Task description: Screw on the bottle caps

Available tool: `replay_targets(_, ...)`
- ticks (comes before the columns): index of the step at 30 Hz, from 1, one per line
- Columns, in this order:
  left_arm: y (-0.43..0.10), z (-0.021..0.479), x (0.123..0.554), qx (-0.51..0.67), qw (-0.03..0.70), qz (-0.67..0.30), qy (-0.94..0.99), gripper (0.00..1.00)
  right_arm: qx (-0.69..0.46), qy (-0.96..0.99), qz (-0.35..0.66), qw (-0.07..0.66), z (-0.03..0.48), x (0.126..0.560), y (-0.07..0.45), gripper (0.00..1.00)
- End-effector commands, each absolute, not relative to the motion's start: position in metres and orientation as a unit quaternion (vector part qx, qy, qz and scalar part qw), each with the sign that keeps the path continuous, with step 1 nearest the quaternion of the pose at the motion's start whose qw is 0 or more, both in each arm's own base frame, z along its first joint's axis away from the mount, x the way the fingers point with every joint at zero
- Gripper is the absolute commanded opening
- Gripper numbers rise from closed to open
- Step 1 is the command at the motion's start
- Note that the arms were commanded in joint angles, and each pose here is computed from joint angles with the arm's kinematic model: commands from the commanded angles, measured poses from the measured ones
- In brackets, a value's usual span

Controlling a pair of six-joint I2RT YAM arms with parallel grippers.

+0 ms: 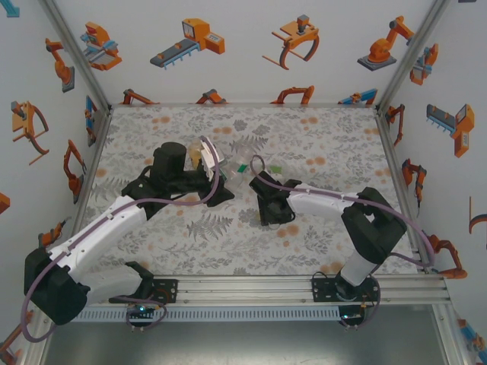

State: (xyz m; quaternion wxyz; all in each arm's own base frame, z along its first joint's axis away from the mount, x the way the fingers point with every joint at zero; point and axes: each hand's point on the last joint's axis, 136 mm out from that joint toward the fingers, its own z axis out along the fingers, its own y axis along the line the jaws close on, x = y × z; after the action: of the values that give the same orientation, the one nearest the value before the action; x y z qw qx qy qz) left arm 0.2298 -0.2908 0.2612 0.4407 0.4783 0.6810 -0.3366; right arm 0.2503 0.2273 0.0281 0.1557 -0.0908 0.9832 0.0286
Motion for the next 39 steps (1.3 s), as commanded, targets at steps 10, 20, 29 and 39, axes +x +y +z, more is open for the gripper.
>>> replay_targets(10,-0.2965,0.2762,0.2282,0.489,0.454,-0.338,0.663,0.14,-0.105,0.990,-0.032,0.090,0.0037,0.2189,0.2019,0.50)
replay_targets(20,-0.2966,0.2766,0.2270,0.490,0.455,-0.338,0.662,0.14,-0.106,0.990,-0.032,0.091,0.0059,0.2186,0.2018,0.48)
replay_targets(29,-0.2968,0.2756,0.2269,0.491,0.453,-0.338,0.663,0.14,-0.105,0.990,-0.035,0.088,0.0062,0.2173,0.1999,0.50)
replay_targets(39,-0.2970,0.2761,0.2266,0.492,0.454,-0.337,0.662,0.14,-0.105,0.990,-0.034,0.087,0.0066,0.2165,0.2003,0.47)
